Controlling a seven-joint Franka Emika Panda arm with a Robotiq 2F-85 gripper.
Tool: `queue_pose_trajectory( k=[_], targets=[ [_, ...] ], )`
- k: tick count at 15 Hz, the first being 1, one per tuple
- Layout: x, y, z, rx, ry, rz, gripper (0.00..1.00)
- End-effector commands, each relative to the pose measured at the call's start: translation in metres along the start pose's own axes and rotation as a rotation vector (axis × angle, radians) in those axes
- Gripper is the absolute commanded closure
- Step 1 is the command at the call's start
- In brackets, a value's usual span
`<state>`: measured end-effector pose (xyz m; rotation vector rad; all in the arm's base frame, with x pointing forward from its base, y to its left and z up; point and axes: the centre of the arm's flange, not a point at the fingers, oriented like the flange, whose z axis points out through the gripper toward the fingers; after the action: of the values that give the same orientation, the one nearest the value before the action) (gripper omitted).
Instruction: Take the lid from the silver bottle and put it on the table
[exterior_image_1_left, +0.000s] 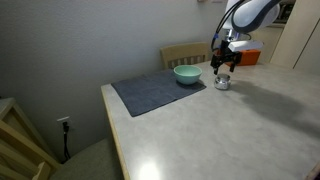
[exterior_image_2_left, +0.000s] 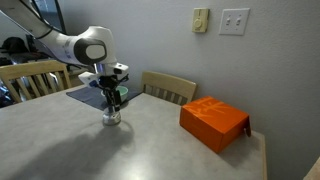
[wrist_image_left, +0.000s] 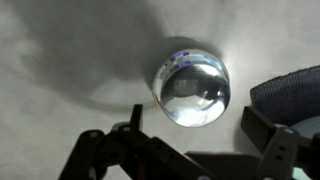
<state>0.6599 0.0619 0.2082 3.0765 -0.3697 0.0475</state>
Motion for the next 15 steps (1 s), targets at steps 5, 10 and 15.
queue_pose_trajectory(
  k=[5,10,15],
  targets=[
    [0.014,0.003,0.016,0.077,-0.108,-0.033,0.0],
    [0.016,0.002,0.023,0.056,-0.124,-0.033,0.0],
    [0.015,0.002,0.023,0.048,-0.139,-0.033,0.48]
  ],
)
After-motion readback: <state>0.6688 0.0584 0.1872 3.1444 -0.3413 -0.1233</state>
